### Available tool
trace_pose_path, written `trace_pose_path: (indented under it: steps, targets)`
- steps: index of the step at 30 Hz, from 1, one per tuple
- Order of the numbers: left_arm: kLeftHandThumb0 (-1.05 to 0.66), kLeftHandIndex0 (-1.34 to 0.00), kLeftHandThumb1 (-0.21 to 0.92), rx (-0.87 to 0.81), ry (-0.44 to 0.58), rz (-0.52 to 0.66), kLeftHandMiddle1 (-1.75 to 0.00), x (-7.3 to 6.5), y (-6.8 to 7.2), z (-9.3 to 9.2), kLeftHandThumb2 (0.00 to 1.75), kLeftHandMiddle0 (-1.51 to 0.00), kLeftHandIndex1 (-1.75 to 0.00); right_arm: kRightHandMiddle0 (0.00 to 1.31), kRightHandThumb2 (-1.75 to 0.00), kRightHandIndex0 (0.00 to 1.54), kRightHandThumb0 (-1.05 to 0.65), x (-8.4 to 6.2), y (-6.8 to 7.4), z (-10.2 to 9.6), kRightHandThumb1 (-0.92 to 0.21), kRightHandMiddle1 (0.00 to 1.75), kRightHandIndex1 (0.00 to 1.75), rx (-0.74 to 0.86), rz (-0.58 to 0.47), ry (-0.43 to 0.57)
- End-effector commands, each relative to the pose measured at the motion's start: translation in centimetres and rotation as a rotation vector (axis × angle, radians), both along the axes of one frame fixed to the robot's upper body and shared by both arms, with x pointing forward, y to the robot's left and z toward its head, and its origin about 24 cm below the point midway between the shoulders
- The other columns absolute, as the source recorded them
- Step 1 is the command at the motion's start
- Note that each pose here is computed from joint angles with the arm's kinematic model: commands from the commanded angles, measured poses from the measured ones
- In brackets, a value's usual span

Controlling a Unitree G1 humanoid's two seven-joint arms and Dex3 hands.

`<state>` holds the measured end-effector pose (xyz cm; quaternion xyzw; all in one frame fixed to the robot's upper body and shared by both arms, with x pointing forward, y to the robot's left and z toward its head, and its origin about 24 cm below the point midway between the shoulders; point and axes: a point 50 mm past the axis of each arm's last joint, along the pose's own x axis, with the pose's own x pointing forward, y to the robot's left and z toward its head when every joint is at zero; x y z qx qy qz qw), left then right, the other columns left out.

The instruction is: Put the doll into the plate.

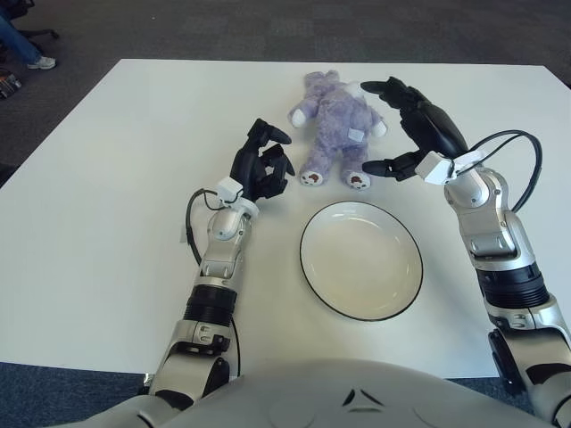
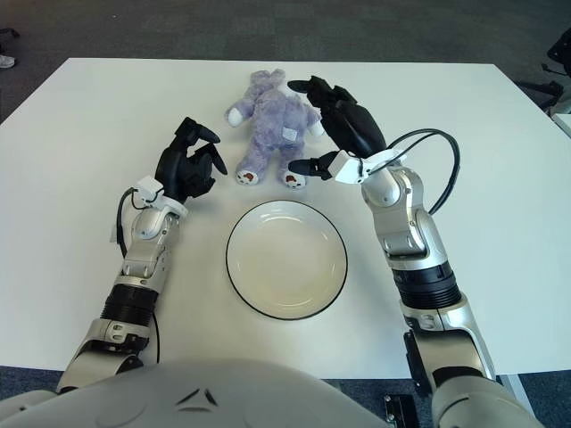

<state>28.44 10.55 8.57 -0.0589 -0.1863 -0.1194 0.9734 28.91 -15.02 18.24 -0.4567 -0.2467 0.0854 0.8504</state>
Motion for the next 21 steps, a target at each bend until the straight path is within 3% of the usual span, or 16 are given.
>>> trace_pose_path:
  steps: [1,4,9,18,21]
  targets:
    - [-0.37,-0.29,0.76,-0.004,0.026,-0.003,-1.7,-0.07,0.07,-0.56,0.75,-0.8,-1.75,0.0,-0.87,0.0,-0.56,-0.27,-0.17,0.64,-0.26,0.72,1.07,0.014,-0.041,-0.069]
    - [-0.37,-0.29,0.76,-0.004,0.024,-0.001,-1.7,-0.04,0.08,-0.55,0.75,-0.8,-1.75,0.0,-0.87,0.0,-0.55,-0.29,-0.14,0.81,-0.25,0.73,1.17,0.02,-0.057,-0.086]
    - [-0.37,-0.29,0.76,-0.001,0.022,-0.001,-1.7,0.0,0.08,-0.55,0.75,-0.81,-1.75,0.0,-0.89,0.0,-0.5,-0.29,-0.11,1.03,-0.25,0.74,1.15,0.022,-0.095,-0.097]
    - [-0.37,-0.3,0.75,-0.005,0.032,-0.011,-1.69,0.0,0.06,-0.65,0.76,-0.8,-1.75,0.0,-0.94,0.0,-0.46,-0.49,0.06,1.22,-0.22,0.79,1.3,0.037,-0.116,-0.117]
    - [-0.37,-0.3,0.75,-0.006,0.034,-0.011,-1.69,-0.04,0.02,-0.65,0.76,-0.8,-1.75,0.0,-0.95,0.0,-0.48,-0.54,0.18,1.24,-0.22,0.81,1.49,0.034,-0.117,-0.122]
